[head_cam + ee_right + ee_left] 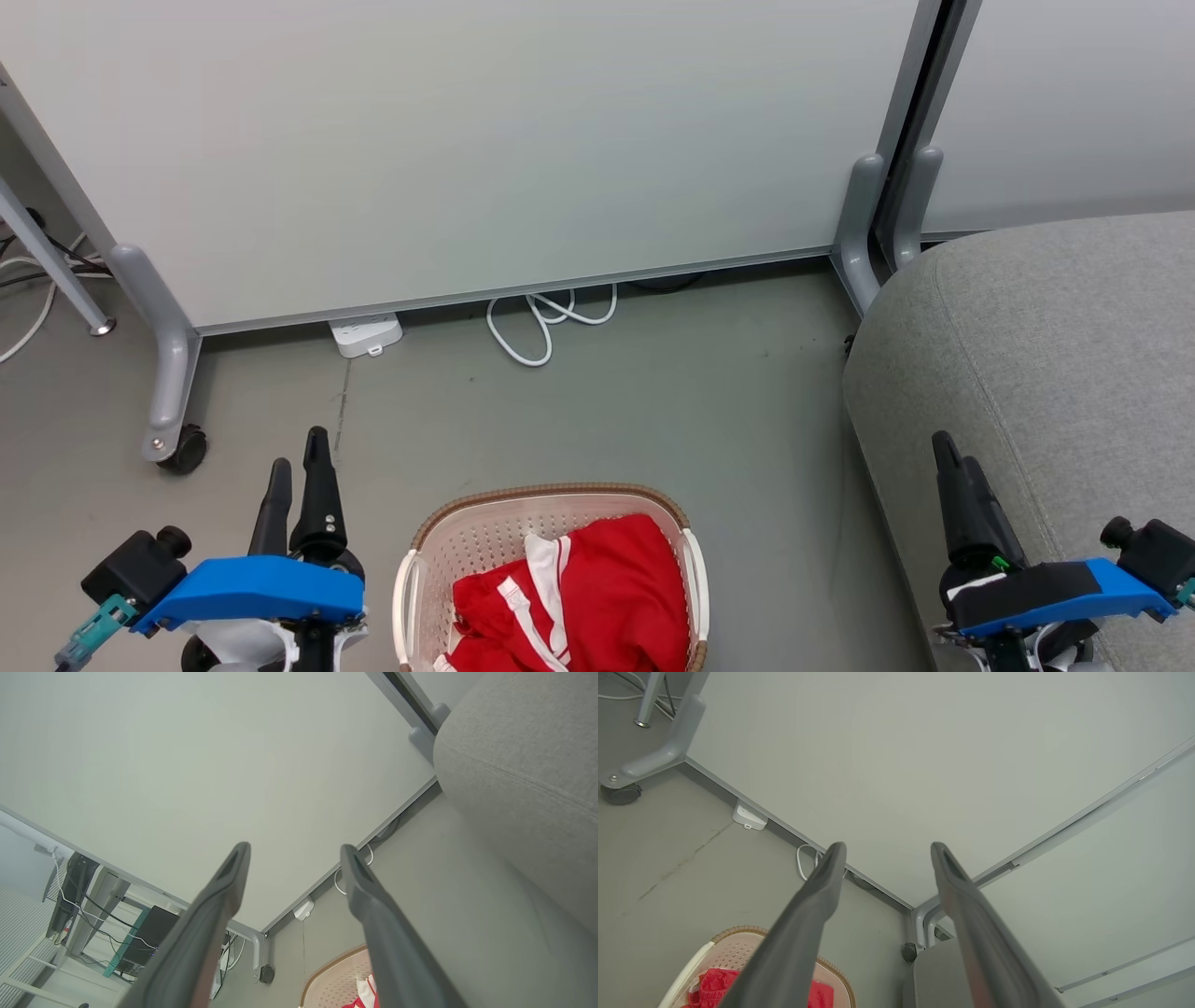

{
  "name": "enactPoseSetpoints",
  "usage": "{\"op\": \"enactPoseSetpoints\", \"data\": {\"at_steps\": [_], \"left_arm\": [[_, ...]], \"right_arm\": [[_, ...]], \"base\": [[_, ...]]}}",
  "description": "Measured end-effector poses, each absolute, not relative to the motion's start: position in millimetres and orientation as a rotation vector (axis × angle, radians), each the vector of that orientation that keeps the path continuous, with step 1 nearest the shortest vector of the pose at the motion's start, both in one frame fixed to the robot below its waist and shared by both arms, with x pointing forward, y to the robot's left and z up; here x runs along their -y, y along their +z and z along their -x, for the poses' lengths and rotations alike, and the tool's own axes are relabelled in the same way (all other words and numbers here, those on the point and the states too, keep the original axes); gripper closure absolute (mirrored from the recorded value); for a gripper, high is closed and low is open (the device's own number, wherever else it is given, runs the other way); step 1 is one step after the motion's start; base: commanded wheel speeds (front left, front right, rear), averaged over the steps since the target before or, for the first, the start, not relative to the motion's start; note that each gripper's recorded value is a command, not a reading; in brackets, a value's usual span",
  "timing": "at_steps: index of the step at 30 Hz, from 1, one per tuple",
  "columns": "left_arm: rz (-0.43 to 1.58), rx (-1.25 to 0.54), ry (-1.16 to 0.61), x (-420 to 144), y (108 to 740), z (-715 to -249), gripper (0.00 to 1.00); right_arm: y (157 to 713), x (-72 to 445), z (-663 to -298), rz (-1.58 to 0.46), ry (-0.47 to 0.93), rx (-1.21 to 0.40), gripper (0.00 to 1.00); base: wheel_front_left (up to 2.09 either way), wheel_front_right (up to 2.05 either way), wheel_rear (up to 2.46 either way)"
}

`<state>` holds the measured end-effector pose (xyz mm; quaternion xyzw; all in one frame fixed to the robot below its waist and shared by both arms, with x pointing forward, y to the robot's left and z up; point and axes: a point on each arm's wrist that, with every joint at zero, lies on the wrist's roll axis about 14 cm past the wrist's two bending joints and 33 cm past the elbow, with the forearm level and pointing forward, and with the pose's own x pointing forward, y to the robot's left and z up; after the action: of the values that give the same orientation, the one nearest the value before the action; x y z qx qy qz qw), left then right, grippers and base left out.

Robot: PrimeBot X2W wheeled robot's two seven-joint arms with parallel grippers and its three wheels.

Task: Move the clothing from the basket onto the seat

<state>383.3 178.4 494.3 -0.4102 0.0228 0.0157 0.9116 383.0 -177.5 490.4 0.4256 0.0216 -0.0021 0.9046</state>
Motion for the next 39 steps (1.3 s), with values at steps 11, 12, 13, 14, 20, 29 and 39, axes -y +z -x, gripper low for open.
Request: {"op": "enactPoseSetpoints", "data": {"at_steps": [11,12,13,14,20,29,39], "left_arm": [[0.670,-0.052,0.000,-168,492,-382,0.00],[0.658,-0.049,0.001,-168,493,-382,0.00],[0.646,-0.048,0.000,-168,493,-382,0.00],[0.633,-0.045,-0.003,-167,493,-382,0.00],[0.558,-0.035,-0.019,-164,495,-383,0.00],[0.462,-0.021,-0.044,-158,497,-382,0.00],[0.361,-0.008,-0.067,-153,497,-382,0.00]], "right_arm": [[490,170,-383,-0.728,0.024,-0.043,0.00],[490,170,-383,-0.715,0.026,-0.042,0.00],[490,169,-383,-0.701,0.028,-0.041,0.00],[491,169,-383,-0.688,0.031,-0.040,0.00],[490,166,-383,-0.616,0.044,-0.038,0.00],[491,161,-384,-0.516,0.067,-0.028,0.00],[491,156,-384,-0.417,0.089,-0.019,0.00]], "base": [[0.00,0.00,0.00],[0.00,0.00,0.00],[0.00,0.00,0.00],[0.00,0.00,0.00],[0.00,0.00,0.00],[0.00,0.00,0.00],[0.00,0.00,0.00]]}}
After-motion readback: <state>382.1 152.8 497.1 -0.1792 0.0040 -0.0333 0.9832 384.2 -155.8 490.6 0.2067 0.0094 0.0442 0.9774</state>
